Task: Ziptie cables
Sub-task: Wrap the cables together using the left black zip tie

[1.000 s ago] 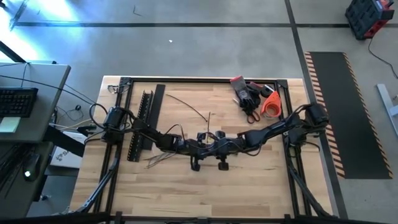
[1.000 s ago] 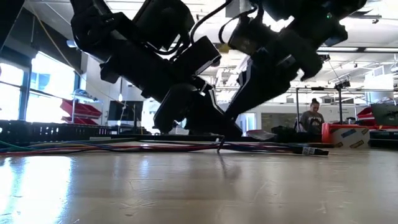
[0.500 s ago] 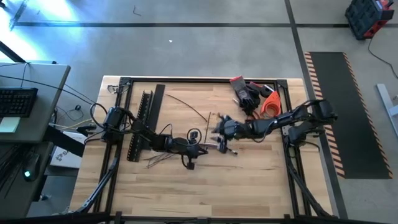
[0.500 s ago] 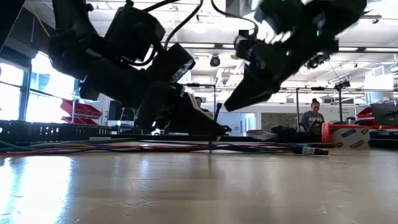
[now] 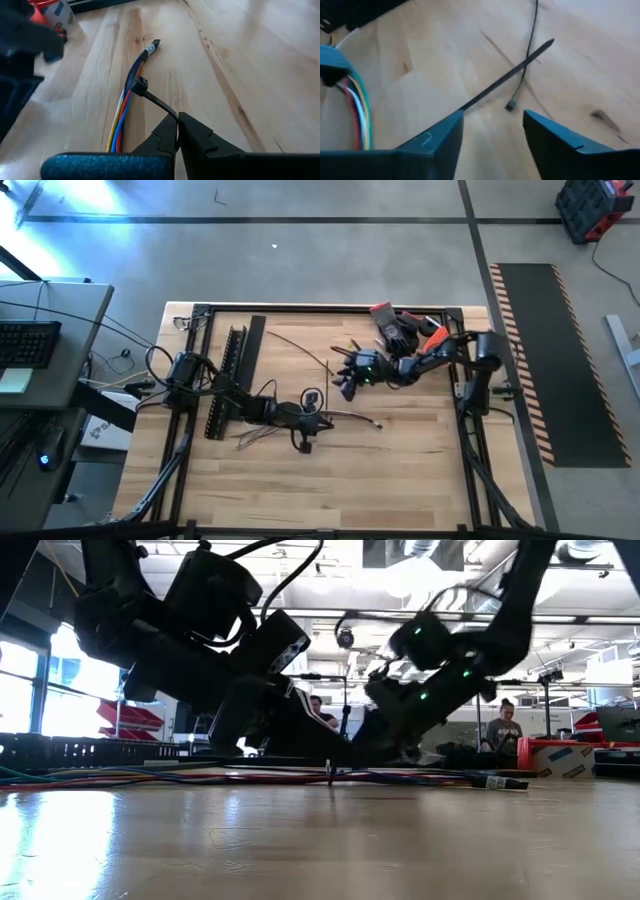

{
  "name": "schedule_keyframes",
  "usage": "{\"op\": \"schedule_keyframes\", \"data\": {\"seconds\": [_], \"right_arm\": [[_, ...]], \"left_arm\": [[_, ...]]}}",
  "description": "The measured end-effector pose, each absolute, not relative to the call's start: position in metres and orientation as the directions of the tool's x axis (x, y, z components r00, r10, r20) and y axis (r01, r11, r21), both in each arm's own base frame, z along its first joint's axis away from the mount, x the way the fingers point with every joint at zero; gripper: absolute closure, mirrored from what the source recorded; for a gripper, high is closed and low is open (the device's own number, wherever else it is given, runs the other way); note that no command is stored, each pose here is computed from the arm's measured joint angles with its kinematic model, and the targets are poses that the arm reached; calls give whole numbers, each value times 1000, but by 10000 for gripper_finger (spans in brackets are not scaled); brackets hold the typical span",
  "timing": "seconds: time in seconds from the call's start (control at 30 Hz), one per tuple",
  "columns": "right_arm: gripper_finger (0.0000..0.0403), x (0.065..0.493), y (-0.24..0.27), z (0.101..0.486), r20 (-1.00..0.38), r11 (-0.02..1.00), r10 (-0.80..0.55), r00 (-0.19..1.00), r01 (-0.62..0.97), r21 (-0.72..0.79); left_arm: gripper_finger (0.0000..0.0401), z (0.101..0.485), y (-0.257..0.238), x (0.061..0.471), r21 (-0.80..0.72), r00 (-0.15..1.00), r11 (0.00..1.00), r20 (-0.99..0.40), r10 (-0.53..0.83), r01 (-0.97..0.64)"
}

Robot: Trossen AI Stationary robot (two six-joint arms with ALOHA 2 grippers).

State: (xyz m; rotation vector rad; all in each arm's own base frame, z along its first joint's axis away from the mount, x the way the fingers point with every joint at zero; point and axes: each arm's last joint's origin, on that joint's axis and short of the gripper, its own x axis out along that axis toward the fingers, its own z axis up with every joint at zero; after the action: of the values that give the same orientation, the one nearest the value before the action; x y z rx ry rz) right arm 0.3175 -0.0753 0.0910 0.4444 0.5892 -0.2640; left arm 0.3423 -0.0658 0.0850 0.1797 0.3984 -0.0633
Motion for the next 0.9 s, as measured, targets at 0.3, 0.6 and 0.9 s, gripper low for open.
{"op": "schedule_keyframes", "data": {"seconds": [0.3, 0.6, 0.9], "right_arm": [[150, 326, -86, 80, -576, 829, 18, 817, 309, 465], [171, 333, -88, 79, -573, 832, -12, 820, 326, 449], [193, 344, -103, 77, -572, 885, -83, 816, 324, 334]], "left_arm": [[401, 84, -66, 342, 162, 917, 982, -398, -27, 99], [401, 84, -66, 342, 163, 917, 982, -399, -27, 100], [401, 84, -66, 342, 163, 916, 982, -401, -27, 100]]}}
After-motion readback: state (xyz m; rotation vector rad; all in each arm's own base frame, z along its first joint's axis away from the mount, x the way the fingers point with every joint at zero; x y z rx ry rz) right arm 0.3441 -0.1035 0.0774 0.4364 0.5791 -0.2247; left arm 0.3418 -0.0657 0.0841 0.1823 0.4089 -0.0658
